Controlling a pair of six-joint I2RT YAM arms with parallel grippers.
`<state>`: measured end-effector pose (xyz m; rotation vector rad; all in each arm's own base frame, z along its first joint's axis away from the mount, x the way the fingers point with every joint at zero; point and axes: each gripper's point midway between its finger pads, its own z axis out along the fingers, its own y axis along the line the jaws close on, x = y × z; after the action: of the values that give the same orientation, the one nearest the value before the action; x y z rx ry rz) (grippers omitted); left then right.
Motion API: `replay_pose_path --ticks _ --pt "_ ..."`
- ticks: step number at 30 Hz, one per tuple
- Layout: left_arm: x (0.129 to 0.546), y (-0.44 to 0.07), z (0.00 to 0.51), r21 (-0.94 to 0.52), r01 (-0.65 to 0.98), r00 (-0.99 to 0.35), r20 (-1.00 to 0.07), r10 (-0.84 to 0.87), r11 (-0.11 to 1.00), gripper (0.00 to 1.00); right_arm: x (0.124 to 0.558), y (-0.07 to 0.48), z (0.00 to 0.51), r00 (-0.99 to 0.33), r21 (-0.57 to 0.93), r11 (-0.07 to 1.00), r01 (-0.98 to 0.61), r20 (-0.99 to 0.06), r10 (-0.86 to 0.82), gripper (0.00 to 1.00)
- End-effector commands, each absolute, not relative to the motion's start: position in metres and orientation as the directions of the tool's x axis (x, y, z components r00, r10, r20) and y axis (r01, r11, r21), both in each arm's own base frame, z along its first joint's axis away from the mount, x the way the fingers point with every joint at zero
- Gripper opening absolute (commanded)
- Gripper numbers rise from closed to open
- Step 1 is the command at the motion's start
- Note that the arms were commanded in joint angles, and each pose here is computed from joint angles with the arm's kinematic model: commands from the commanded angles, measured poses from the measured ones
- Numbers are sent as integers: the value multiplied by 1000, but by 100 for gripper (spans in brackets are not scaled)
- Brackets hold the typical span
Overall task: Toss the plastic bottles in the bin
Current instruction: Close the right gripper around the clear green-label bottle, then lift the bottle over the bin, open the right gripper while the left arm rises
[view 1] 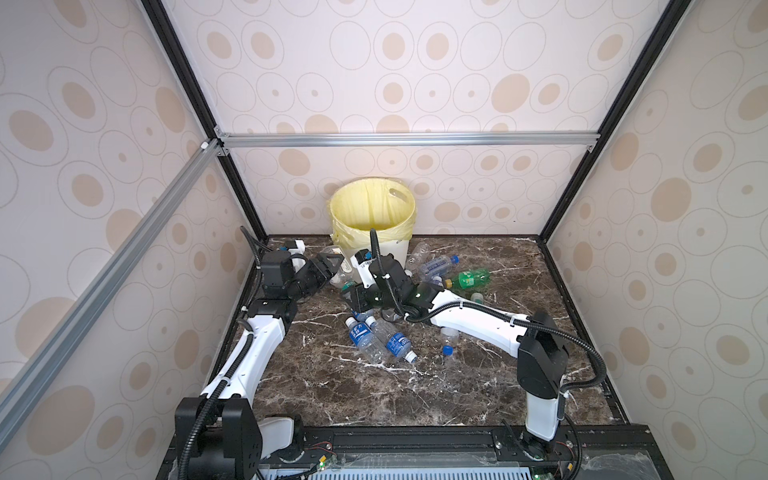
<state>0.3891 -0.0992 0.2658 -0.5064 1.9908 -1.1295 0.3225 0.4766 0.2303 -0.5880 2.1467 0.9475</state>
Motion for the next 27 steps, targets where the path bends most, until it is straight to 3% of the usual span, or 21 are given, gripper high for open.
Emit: replay_pose_path --ticks 1,8,27 --pt "385 -99 279 -839 53 -609 -457 -649 541 78 321 477 242 -632 439 628 -642 -767 -110 30" --pt "384 -94 304 -821 71 -579 -496 -647 567 99 327 465 256 -585 353 676 -648 -798 -145 26" --pt "367 -84 383 -741 206 -440 -654 -616 639 99 363 428 326 -440 136 766 -628 -874 -206 23"
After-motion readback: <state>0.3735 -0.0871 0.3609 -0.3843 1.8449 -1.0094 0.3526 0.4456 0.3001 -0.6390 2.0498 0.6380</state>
